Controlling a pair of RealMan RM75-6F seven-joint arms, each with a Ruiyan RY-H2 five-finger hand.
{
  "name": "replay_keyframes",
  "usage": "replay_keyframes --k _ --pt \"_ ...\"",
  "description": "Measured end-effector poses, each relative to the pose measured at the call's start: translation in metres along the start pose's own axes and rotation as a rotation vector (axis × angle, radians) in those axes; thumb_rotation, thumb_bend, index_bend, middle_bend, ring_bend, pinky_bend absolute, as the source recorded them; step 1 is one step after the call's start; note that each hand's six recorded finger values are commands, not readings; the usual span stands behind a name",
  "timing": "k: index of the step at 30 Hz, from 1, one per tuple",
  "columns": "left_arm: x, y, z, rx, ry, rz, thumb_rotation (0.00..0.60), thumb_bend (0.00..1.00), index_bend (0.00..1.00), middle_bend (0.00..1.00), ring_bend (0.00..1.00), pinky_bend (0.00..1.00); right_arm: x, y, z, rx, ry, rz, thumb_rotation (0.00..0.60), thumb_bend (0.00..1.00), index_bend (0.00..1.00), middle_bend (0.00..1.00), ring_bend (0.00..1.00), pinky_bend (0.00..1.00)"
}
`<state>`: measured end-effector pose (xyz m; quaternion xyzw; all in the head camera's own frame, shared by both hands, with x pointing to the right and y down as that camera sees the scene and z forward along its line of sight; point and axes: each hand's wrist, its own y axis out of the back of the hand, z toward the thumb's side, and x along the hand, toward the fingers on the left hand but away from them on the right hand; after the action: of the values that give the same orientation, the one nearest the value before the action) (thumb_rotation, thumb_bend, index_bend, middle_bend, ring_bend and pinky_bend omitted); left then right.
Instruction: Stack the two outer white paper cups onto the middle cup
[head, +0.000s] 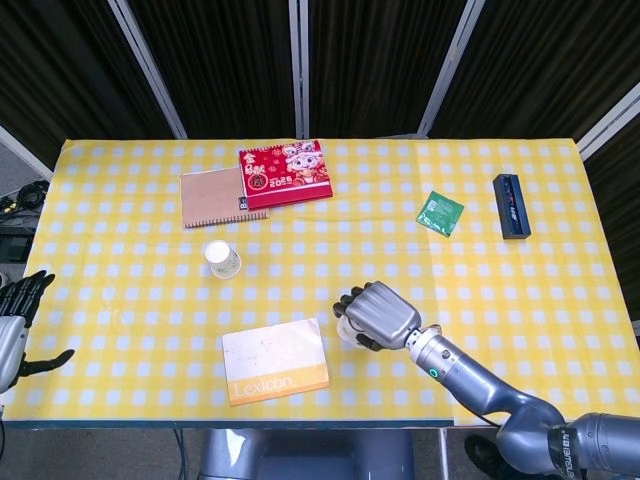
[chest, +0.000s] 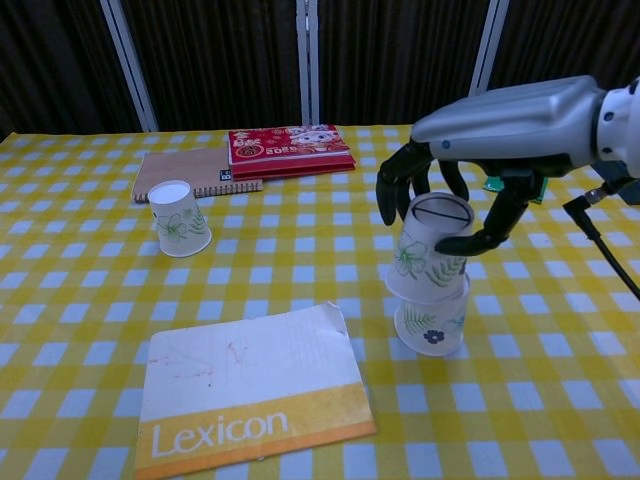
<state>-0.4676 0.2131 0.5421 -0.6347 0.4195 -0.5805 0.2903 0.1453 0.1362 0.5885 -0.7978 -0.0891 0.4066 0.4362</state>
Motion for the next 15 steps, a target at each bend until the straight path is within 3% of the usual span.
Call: replay_keyframes --k 15 --pt "0.0006 -0.0006 0.0001 0.001 0.001 -0.003 0.600 0.00 0.00 0.00 0.00 0.00 0.0069 -0.0007 -0.0079 0.026 -0.026 0.010 0.600 0.29 0.38 0.42 0.37 0.49"
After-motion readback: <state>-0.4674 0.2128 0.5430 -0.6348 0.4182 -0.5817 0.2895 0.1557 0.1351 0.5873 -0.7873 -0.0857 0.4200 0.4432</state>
